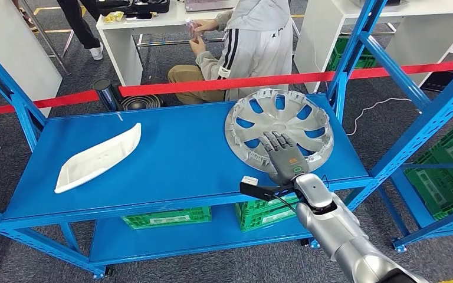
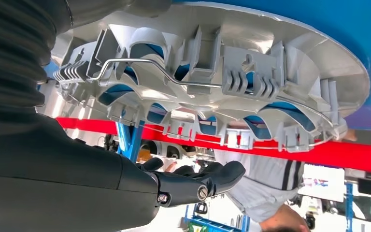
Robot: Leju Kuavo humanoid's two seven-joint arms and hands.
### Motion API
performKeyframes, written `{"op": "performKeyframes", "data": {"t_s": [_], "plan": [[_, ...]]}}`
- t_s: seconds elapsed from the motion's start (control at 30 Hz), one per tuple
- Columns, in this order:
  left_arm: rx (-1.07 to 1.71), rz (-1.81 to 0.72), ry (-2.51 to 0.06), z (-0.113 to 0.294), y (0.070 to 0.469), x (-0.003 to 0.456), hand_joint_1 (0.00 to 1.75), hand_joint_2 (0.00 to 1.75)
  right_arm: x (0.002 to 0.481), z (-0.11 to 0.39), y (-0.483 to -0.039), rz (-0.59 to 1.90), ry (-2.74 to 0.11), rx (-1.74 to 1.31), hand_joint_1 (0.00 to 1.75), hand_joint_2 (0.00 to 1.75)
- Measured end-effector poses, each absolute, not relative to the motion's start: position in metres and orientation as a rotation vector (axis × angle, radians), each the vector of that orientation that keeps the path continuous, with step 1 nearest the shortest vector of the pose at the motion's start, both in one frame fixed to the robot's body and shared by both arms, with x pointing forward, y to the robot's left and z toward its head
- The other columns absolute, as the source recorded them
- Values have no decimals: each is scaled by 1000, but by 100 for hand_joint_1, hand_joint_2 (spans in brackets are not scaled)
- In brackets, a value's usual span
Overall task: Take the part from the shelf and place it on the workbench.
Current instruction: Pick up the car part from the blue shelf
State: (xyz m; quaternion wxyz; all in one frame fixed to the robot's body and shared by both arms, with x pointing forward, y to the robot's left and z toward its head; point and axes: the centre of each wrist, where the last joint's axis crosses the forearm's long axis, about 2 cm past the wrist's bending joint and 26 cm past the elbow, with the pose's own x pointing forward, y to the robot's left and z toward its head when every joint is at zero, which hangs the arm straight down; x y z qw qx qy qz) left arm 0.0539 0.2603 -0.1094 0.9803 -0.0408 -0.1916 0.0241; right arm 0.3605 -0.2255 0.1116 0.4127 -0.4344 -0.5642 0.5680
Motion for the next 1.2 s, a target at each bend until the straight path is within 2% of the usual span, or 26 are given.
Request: {"op": "performKeyframes", "data": {"t_s": [0.07,0.17,0.2,0.5,0.53,0.63,0.67,1.2], "plan": [[-82,52,-390,-109,260,54,0,0,358,111,-230,1427,-1376,-1105,6,175],[-81,57,-393,-110,261,52,0,0,349,108,-241,1411,-1324,-1121,137,175],[-81,58,-393,-110,261,52,0,0,344,106,-245,1405,-1317,-1121,175,175],[-86,80,-397,-110,261,50,0,0,313,103,-263,1404,-1323,-1049,175,175],[-87,81,-397,-110,261,50,0,0,312,103,-264,1401,-1321,-1041,144,175],[-91,78,-396,-110,261,50,0,0,311,101,-266,1385,-1314,-1022,144,175],[-91,77,-394,-110,261,50,0,0,310,99,-266,1380,-1313,-1020,175,175],[-93,64,-386,-110,260,50,0,0,305,88,-267,1347,-1291,-980,175,175]]}}
